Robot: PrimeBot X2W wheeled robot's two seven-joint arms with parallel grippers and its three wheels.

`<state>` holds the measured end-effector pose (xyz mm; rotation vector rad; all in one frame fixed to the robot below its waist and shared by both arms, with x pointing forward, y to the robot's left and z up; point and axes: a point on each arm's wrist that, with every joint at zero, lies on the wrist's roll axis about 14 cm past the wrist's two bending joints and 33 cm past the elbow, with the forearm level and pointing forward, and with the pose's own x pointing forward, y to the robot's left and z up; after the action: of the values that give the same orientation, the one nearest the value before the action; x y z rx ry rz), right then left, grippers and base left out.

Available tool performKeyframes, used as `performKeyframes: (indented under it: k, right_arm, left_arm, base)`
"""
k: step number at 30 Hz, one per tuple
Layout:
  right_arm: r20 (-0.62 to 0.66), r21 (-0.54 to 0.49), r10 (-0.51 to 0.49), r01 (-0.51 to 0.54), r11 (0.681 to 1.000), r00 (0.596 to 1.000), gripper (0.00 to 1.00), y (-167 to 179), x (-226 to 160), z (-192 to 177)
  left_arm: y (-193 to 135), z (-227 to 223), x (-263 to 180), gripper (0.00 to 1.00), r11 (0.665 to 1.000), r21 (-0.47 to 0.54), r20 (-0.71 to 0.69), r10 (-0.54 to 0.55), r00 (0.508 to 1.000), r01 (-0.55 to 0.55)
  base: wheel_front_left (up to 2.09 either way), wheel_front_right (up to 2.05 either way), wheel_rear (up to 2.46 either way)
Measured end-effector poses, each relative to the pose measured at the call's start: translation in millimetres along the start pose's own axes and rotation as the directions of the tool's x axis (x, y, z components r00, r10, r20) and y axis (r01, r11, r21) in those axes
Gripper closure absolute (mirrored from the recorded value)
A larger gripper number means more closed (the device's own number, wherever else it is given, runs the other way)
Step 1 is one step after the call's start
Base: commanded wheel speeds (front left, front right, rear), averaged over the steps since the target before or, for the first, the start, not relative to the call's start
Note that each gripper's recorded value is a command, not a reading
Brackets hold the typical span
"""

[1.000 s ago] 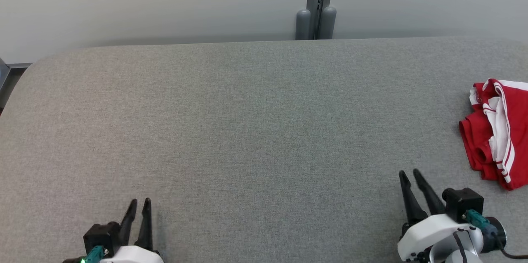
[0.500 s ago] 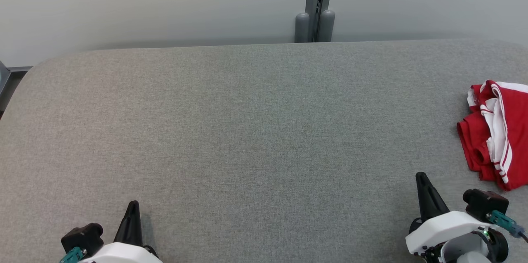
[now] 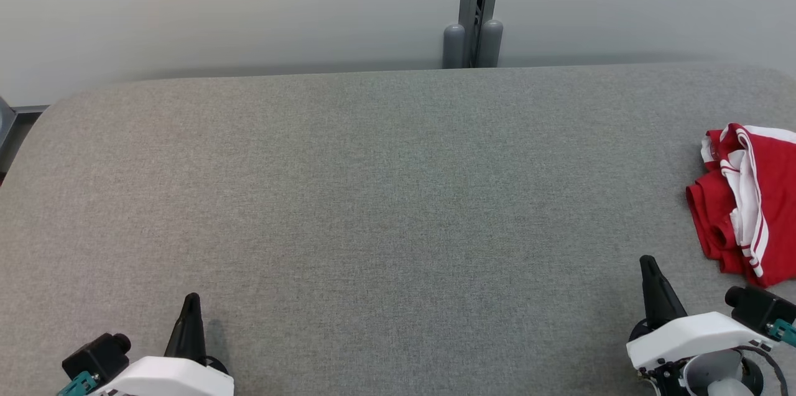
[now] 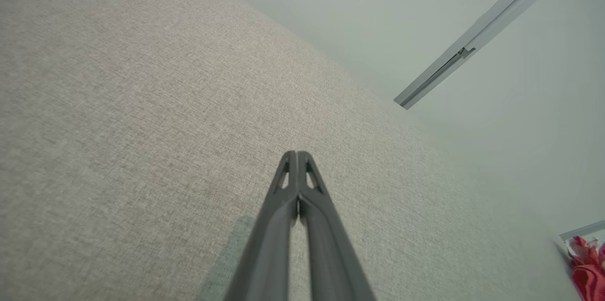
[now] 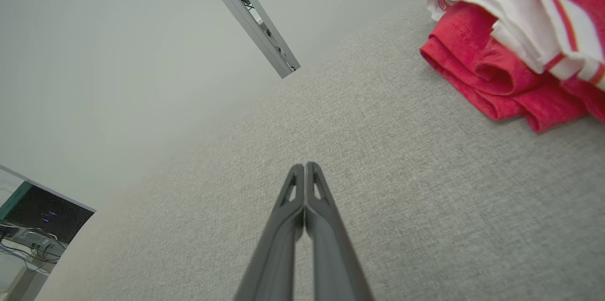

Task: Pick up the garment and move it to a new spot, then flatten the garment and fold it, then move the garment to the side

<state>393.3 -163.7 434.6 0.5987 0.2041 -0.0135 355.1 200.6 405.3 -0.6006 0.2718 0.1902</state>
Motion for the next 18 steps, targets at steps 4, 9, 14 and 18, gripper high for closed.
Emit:
performKeyframes:
  k: [4,9,14,18]
  right_arm:
    - [0.015,0.076,-0.008,0.006,0.997,1.0,1.0,-1.0,0.0,6.2]
    - [0.02,0.132,-0.011,0.008,0.991,1.0,1.0,-1.3,-0.2,10.0]
    - [0.027,0.2,-0.015,0.009,0.98,1.0,1.0,-1.9,-1.2,13.5]
    - [0.033,0.25,-0.015,0.006,0.968,0.999,1.0,-1.7,-2.2,16.8]
  left_arm:
    - [-2.0,4.5,1.2,1.0,0.997,-0.073,0.005,-0.002,1.0,0.003]
    - [-5.0,8.2,2.3,1.0,0.991,-0.13,0.009,-0.013,1.0,0.014]
    - [-8.3,14.0,4.0,1.0,0.98,-0.196,0.019,-0.022,1.0,0.025]
    - [-10.5,16.7,4.1,1.0,0.968,-0.248,0.021,-0.032,0.999,0.036]
  base:
    - [0.0,0.0,0.0]
    - [0.0,0.0,0.0]
    - [0.0,0.0,0.0]
    - [0.0,0.0,0.0]
